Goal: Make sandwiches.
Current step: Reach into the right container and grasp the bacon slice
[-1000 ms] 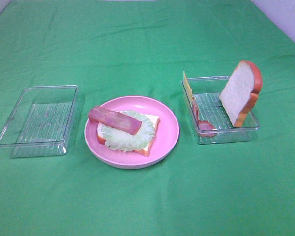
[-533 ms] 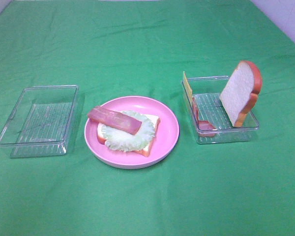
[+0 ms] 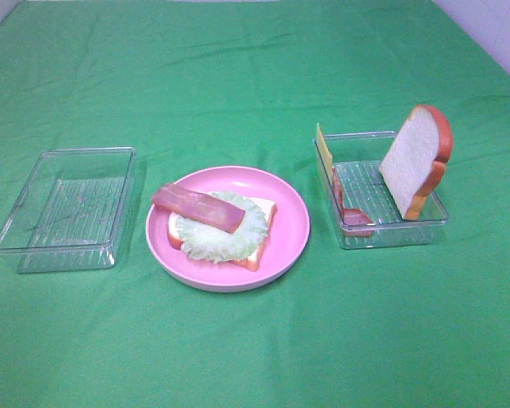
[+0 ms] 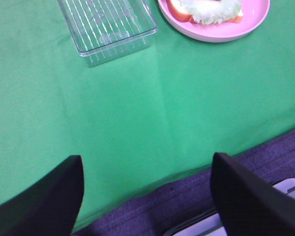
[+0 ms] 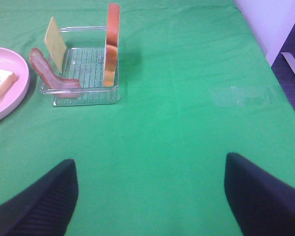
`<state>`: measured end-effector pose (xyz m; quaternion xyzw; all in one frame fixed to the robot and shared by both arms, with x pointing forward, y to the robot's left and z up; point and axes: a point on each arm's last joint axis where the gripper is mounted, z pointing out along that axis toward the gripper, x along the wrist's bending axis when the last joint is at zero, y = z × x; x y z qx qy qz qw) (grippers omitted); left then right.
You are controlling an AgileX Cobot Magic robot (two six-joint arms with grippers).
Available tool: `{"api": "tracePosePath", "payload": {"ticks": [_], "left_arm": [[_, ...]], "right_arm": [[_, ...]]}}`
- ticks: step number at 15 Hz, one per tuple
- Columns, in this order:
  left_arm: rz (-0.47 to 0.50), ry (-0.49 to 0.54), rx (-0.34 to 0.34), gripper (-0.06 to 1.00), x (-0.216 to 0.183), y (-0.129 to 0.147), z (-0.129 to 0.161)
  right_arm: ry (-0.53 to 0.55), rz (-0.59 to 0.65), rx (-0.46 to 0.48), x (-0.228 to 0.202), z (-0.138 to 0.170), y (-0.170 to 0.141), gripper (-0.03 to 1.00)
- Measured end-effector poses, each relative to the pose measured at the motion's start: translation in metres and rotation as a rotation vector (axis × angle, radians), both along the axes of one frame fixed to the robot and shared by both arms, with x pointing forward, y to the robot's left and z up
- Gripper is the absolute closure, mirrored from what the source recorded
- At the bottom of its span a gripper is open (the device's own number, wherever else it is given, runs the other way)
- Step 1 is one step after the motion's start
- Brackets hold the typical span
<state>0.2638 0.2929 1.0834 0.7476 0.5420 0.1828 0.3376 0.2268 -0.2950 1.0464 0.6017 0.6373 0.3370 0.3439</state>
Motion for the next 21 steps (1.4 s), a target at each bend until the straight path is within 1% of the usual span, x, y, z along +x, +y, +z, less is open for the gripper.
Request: {"api": "tracePosePath", "payload": {"ticks": [3,5,7,8,10,11,12,15,18,20,21], "left_arm": [[0.006,-0.15,-0.057,0.26,-0.027,0.018,-0.007],[0.005,-0.241,-0.074,0.26,-0.041,0.028,-0.012],[-0.009,-0.252,-0.049,0.26,-0.041,0.028,-0.018],[-0.015,-0.232,-0.028,0.26,-0.038,0.027,-0.025],[-0.022,-0.26,-0.038,0.26,-0.033,0.024,-0.028],[-0.024,-0.283,-0.049,0.26,-0.032,0.023,-0.027],[-0.025,-0.303,-0.058,0.26,-0.03,0.021,-0.027],[-0.035,-0.316,-0.07,0.26,-0.026,0.018,-0.03],[-0.036,-0.323,-0.075,0.26,-0.026,0.018,-0.029],[-0.036,-0.323,-0.075,0.26,-0.026,0.018,-0.029],[-0.036,-0.323,-0.075,0.26,-0.026,0.018,-0.029]], "right_arm": [[0.0,0.0,0.0,0.0,0.0,0.0,0.2],[0.0,0.0,0.0,0.0,0.0,0.0,0.2],[0.0,-0.001,-0.001,0.0,0.0,0.0,0.2],[0.0,-0.005,-0.007,0.0,0.0,-0.001,0.2],[0.062,-0.006,-0.007,0.013,0.002,-0.001,0.2],[0.082,-0.006,-0.006,0.022,0.005,-0.001,0.2],[0.079,-0.006,-0.001,0.033,0.01,-0.001,0.2],[0.117,0.002,0.04,0.07,0.014,0.0,0.2],[0.257,0.006,0.111,0.128,0.017,0.003,0.21],[0.338,0.033,0.132,0.168,0.025,0.006,0.21],[0.345,0.045,0.132,0.178,0.029,0.006,0.21]]}}
